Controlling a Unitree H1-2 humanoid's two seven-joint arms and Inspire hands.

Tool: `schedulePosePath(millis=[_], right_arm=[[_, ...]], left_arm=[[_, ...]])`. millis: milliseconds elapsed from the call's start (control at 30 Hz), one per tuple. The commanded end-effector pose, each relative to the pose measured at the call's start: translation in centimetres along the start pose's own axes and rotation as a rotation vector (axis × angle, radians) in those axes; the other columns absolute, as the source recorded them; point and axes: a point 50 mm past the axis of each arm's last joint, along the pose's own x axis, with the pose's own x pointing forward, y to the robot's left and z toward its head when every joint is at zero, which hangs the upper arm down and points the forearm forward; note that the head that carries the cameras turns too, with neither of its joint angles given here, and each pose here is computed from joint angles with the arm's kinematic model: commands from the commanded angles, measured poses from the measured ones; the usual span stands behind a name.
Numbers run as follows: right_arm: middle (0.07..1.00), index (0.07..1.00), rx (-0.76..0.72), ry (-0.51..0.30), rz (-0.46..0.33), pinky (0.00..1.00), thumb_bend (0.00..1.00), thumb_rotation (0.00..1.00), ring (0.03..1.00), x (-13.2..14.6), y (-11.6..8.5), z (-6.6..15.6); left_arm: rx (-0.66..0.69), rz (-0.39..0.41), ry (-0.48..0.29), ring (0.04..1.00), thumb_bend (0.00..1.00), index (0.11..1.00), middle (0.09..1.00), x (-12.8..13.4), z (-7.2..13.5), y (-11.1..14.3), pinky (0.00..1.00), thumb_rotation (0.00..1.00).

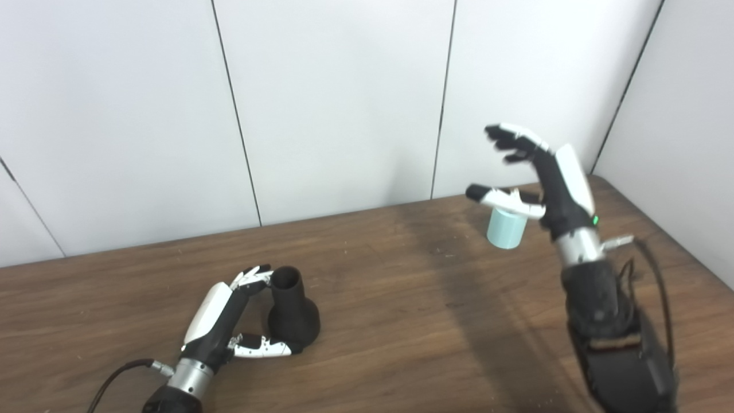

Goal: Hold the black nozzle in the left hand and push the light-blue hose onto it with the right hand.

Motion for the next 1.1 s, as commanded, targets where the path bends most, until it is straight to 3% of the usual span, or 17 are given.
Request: schedulePosePath(millis=[0, 233, 400, 567, 733, 833, 933, 1067], right_arm=[[0.815, 0.766, -0.114, -0.053, -0.046, 0.70, 0.85, 0.41, 0.797, 1.9, -1.8, 1.9], [0.830, 0.792, -0.383, -0.017, -0.027, 0.66, 0.88, 0.37, 0.783, 3.4, -1.8, 0.9], [0.841, 0.818, -0.447, 0.001, 0.001, 0.67, 0.91, 0.36, 0.795, 3.9, -1.9, 0.6], [0.878, 0.841, -0.554, 0.077, 0.137, 0.73, 1.00, 0.34, 0.848, 6.7, -2.6, 0.0], [0.885, 0.835, -0.569, 0.138, 0.227, 0.69, 1.00, 0.14, 0.848, 8.2, -2.4, -0.2], [0.910, 0.870, -0.577, 0.166, 0.280, 0.59, 1.00, 0.06, 0.847, 8.8, -2.2, -0.4], [0.938, 0.900, -0.597, 0.186, 0.333, 0.53, 1.00, 0.03, 0.846, 9.3, -2.1, -0.8], [0.954, 0.909, -0.653, 0.209, 0.407, 0.55, 1.00, 0.02, 0.845, 10.0, -1.8, -1.0]], left_arm=[[-0.033, -0.201, 0.215, 0.939, 0.52, 0.484, 0.797, -7.3, -4.4, -7.3, 1.00, 0.08], [-0.034, -0.199, 0.215, 0.939, 0.52, 0.484, 0.797, -7.2, -4.5, -7.4, 1.00, 0.08], [-0.034, -0.198, 0.213, 0.939, 0.52, 0.484, 0.797, -7.3, -4.4, -7.4, 1.00, 0.08], [-0.038, -0.195, 0.204, 0.939, 0.52, 0.484, 0.797, -7.4, -3.9, -7.7, 1.00, 0.08], [-0.044, -0.195, 0.201, 0.940, 0.52, 0.484, 0.798, -7.4, -3.8, -8.0, 1.00, 0.08], [-0.046, -0.194, 0.200, 0.940, 0.52, 0.484, 0.798, -7.4, -3.9, -7.9, 1.00, 0.08], [-0.048, -0.194, 0.200, 0.940, 0.52, 0.484, 0.798, -7.4, -3.9, -8.0, 1.00, 0.08], [-0.049, -0.196, 0.200, 0.940, 0.52, 0.484, 0.798, -7.4, -3.8, -8.4, 1.00, 0.08]])
